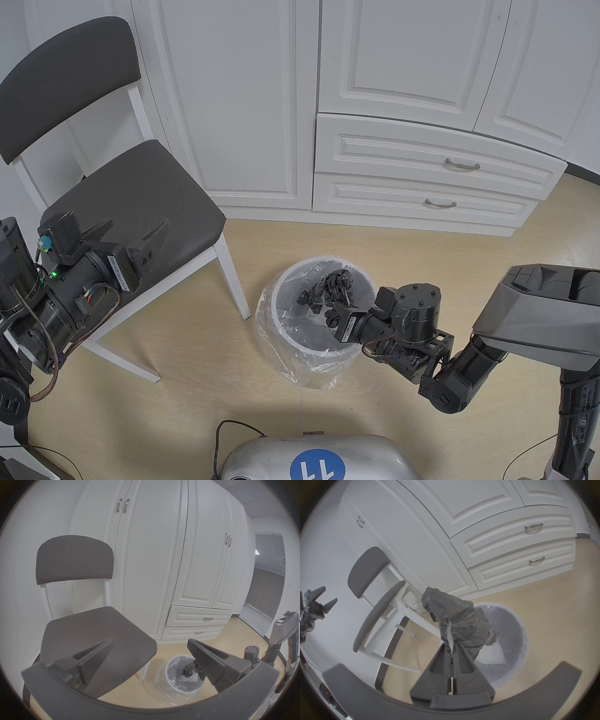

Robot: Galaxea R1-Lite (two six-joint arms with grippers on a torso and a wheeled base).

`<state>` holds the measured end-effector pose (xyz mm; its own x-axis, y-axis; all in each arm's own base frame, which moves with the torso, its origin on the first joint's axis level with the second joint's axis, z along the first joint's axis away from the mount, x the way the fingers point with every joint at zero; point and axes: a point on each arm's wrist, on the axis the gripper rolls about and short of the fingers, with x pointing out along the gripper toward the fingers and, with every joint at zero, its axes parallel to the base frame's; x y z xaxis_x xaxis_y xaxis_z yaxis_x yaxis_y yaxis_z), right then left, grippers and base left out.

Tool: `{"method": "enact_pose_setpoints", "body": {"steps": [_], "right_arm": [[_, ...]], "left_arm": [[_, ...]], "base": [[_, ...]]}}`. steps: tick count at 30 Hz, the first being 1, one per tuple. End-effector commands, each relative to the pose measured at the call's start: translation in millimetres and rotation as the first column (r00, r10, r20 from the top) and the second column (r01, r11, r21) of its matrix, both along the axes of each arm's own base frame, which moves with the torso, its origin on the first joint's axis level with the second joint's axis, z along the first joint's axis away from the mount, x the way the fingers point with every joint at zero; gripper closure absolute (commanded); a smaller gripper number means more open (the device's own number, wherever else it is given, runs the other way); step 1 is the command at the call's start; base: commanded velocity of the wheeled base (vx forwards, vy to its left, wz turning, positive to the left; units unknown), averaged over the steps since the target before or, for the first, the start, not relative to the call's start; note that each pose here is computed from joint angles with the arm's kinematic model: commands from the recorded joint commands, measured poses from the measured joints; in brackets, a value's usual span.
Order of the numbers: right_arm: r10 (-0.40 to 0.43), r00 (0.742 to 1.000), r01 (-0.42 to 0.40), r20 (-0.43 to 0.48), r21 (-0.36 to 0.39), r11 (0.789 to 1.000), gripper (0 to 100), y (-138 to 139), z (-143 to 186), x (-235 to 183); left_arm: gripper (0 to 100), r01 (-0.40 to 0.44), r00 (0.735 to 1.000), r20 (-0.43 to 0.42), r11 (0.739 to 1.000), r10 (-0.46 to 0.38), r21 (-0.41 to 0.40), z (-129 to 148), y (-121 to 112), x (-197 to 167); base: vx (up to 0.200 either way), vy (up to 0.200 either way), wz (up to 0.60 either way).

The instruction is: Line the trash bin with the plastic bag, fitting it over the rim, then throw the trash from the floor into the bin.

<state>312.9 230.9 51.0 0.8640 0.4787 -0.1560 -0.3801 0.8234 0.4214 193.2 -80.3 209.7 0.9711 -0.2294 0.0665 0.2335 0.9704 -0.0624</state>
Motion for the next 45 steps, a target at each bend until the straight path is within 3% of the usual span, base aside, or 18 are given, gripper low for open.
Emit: {"method": "enact_pose_setpoints", "body": {"steps": [1,17,23,29,34,38,45], "right_arm": [[-0.008,0.999,0.007,-0.034,-0.033,0.999,100,-3,-16,3],[-0.03,0.987,0.002,-0.158,-0.173,0.985,100,-12,-42,5],[-0.034,0.984,0.0,-0.177,-0.187,0.982,100,-11,-44,6],[-0.042,0.986,0.015,-0.16,-0.164,0.986,100,-5,-44,13],[-0.059,0.987,0.042,-0.15,-0.112,0.993,100,8,-65,24],[-0.138,0.989,0.135,-0.057,-0.048,0.99,100,19,-86,43],[-0.14,0.988,0.136,0.063,0.066,0.989,100,24,-89,48]], "left_arm": [[0,-0.001,1.0,0.005,1.0,0.001,-0.003,1,1,-2],[0,-0.001,1.0,0.01,1.0,0.001,-0.004,2,1,-2],[0,-0.002,1.0,0.01,1.0,0.002,-0.003,2,1,-2],[0,-0.002,1.0,0.01,1.0,0.002,-0.003,2,1,-2],[0,-0.002,1.0,0.009,1.0,0.002,-0.002,2,1,-2],[0,-0.002,1.0,0.01,1.0,0.002,-0.004,2,1,-2],[0,-0.002,1.0,0.008,1.0,0.002,-0.004,2,1,-2]], "base": [[0.0,0.0,0.0],[0.0,0.0,0.0],[0.0,0.0,0.0],[0.0,0.0,0.0],[0.0,0.0,0.0],[0.0,0.0,0.0],[0.0,0.0,0.0]]}}
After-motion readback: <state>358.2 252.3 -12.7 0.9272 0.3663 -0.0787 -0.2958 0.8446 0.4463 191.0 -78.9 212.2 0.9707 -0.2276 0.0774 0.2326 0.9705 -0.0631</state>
